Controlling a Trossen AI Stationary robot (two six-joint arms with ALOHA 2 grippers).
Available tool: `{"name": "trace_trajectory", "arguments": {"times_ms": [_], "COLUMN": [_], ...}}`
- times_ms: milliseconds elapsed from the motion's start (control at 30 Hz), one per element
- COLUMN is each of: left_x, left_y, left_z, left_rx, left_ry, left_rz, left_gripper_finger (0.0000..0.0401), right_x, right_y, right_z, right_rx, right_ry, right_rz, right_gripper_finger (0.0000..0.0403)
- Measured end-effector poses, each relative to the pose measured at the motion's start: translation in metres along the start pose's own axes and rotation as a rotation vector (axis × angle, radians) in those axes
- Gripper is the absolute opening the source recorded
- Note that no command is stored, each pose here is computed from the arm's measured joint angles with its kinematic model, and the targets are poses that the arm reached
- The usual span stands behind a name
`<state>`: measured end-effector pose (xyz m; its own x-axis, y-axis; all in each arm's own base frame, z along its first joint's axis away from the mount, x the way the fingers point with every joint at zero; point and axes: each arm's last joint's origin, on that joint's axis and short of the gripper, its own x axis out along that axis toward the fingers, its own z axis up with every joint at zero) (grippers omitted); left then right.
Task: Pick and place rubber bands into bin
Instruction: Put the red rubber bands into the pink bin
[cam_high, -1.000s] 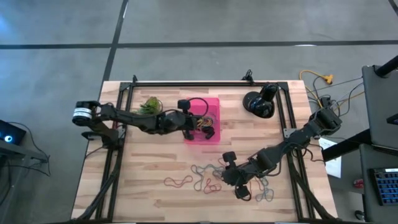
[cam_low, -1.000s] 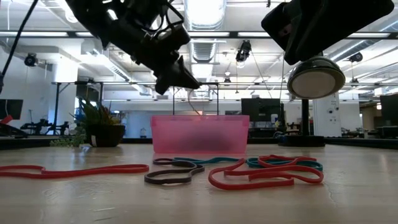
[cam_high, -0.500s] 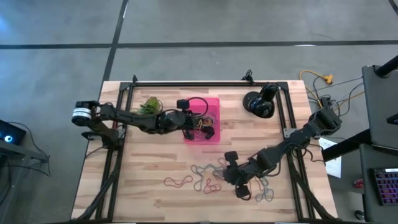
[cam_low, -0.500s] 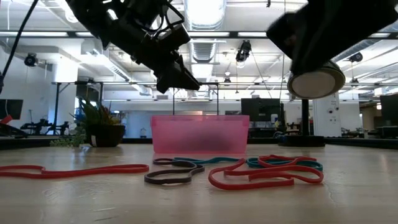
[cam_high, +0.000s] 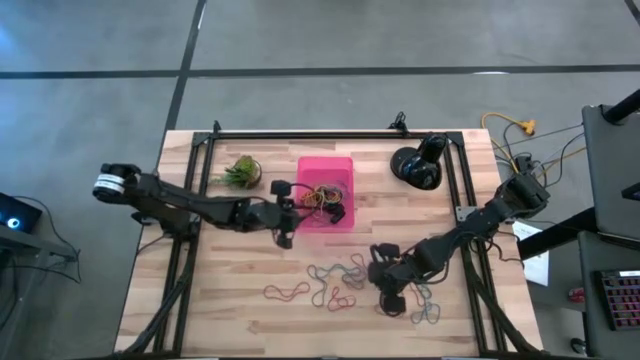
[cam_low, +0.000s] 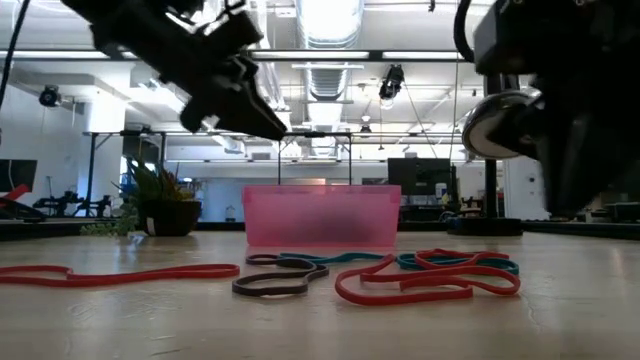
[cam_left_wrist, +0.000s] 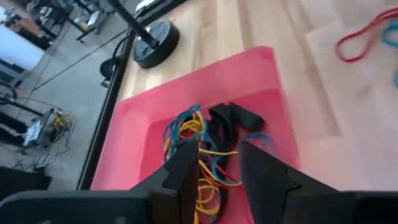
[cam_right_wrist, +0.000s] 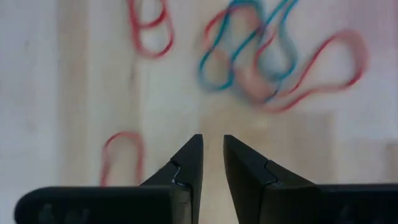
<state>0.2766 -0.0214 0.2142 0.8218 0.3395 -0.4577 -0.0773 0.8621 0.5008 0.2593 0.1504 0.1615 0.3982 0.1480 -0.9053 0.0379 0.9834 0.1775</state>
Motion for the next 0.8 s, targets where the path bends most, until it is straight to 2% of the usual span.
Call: {"name": "trace_trajectory", "arguments": {"times_ms": [133,267,433,800], "left_x": [-0.014,-0.027,-0.037,-0.040], "left_y": [-0.005,-0.004,0.000,0.000], "left_z": [-0.006,-0.009,-0.008,-0.015], "left_rx": [0.008,-0.008,-0.065,-0.067], "left_ry": [-0.028,-0.064,-0.100,-0.100], "left_rz": [-0.021,-0.025,-0.018,-0.019], "left_gripper_finger": [0.0097,0.0097,0.0097,0.0097], "right_x": [0.000,-0.001,0.000,0.002], "right_y": [0.007,0.015,0.020,0.022], "right_z": [-0.005,-0.013,-0.025,-0.036], "right_rx": [0.065,0.095,0.084,0.043], "right_ry": [0.065,0.114,0.149,0.131], "right_rz": [0.089,0.116,0.045,-0.055], "right_gripper_finger": [0.0059,0.0059,0.0059,0.0059]}}
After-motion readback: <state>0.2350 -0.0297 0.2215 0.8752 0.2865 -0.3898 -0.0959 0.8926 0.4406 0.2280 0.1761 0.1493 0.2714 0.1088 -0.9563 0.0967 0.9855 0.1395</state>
